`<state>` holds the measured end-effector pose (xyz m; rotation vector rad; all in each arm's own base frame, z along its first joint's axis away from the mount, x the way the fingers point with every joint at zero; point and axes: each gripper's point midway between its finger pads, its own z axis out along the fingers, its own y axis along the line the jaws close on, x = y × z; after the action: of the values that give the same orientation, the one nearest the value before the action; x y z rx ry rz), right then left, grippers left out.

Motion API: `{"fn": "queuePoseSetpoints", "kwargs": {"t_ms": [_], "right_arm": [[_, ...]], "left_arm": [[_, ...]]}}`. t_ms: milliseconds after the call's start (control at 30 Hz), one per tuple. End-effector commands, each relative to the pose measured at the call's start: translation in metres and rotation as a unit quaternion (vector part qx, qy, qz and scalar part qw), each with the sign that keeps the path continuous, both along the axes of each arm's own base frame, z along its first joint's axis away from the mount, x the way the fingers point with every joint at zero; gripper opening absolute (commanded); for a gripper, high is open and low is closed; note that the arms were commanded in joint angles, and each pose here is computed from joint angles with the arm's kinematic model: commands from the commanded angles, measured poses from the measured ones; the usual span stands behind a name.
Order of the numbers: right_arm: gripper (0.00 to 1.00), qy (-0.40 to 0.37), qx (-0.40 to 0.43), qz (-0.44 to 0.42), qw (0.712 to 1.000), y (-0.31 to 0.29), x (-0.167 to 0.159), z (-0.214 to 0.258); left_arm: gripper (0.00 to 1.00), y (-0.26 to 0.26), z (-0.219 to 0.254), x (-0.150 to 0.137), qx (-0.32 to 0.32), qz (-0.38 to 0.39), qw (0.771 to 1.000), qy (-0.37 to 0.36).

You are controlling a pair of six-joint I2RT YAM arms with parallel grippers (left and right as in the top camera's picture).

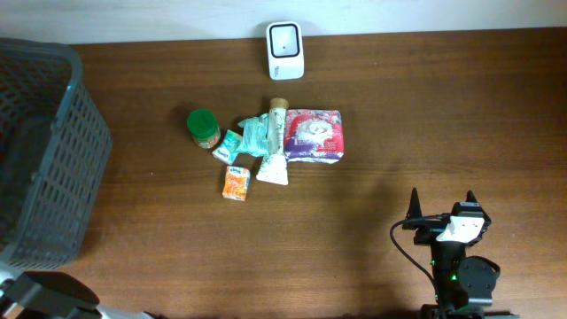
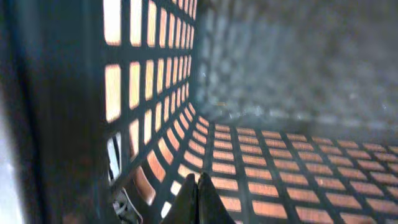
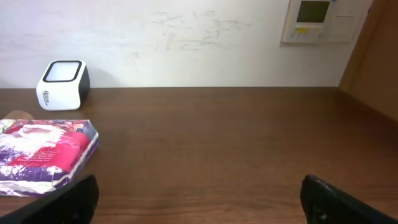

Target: Scan the item barcode

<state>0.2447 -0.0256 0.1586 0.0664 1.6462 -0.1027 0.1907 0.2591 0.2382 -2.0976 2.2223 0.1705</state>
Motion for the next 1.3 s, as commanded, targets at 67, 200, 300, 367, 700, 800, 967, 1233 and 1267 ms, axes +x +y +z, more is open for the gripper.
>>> {"fn": "queuePoseSetpoints", "kwargs": {"t_ms": [67,200,300,367,700,800,967,1233,1267], "right_arm": [[0.99,0.002,0.004,0.002,1.000,0.001,0.000,-0.003],[0.99,0.002,0.004,0.002,1.000,0.001,0.000,-0.003],[0.99,0.002,0.004,0.002,1.000,0.001,0.000,-0.003],[0.99,0.002,0.004,0.002,1.000,0.001,0.000,-0.003],[0.99,0.002,0.004,0.002,1.000,0.001,0.000,-0.003],[0.99,0.002,0.004,0.002,1.000,0.001,0.000,-0.003],[0.99,0.002,0.004,0.002,1.000,0.001,0.000,-0.003],[0.99,0.002,0.004,0.002,1.000,0.001,0.000,-0.003],[0.99,0.001,0.004,0.002,1.000,0.001,0.000,-0.003]], "left_arm": [[0.00,-0.033,0.000,0.037,-0.051,-0.069,0.995,-0.056],[0.00,-0.059,-0.005,0.057,-0.072,-0.123,0.988,-0.058],[0.00,-0.068,-0.016,0.056,-0.089,-0.131,0.986,-0.042],[0.00,-0.069,-0.015,0.057,-0.090,-0.132,0.986,-0.045],[0.13,-0.086,-0.004,0.083,-0.093,-0.193,0.971,-0.103],[0.49,-0.079,0.025,0.091,-0.048,-0.237,0.961,-0.132],[0.99,-0.092,0.120,0.074,0.074,-0.253,0.939,-0.222],[0.99,-0.282,0.221,0.065,0.164,-0.651,0.630,-0.390],[0.99,-0.301,0.212,0.070,0.140,-0.683,0.606,-0.384]]}}
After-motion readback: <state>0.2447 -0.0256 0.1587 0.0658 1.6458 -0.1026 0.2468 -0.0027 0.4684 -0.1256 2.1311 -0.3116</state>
